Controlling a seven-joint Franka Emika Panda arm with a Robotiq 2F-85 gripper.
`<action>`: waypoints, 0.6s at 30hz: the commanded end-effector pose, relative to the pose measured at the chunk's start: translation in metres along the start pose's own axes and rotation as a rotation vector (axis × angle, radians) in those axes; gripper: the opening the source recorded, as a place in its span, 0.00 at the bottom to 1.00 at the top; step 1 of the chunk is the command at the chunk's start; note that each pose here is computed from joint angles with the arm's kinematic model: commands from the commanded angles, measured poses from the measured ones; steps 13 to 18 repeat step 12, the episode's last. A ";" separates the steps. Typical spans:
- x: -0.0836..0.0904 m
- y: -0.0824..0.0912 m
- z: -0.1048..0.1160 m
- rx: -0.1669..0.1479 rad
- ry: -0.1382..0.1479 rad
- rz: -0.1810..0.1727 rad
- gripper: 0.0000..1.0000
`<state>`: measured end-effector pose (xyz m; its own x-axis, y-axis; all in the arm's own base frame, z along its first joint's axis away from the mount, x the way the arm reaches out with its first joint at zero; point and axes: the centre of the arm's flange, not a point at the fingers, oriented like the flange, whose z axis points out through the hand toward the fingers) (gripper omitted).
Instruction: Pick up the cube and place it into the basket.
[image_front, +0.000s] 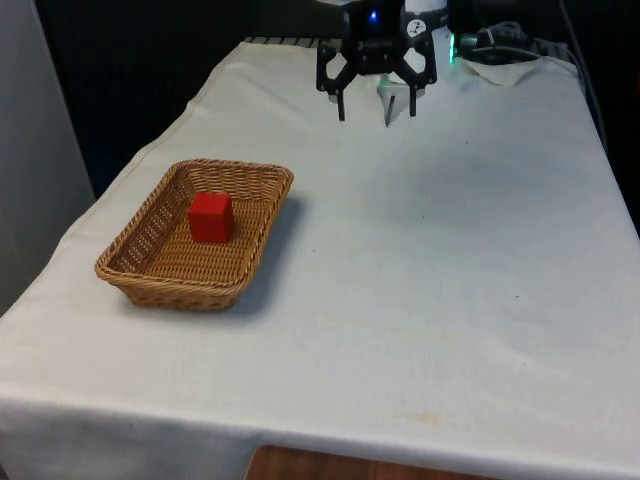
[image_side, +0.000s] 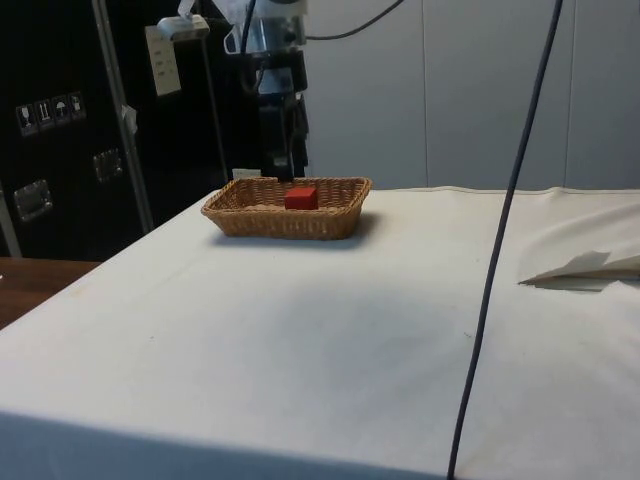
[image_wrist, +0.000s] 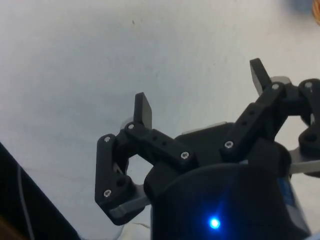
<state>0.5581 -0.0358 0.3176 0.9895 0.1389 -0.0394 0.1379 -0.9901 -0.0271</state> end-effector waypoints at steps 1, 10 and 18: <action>-0.003 -0.004 -0.001 -0.012 0.012 0.002 1.00; -0.011 -0.014 0.000 -0.006 0.019 0.001 1.00; -0.011 -0.015 0.002 0.007 0.011 -0.003 1.00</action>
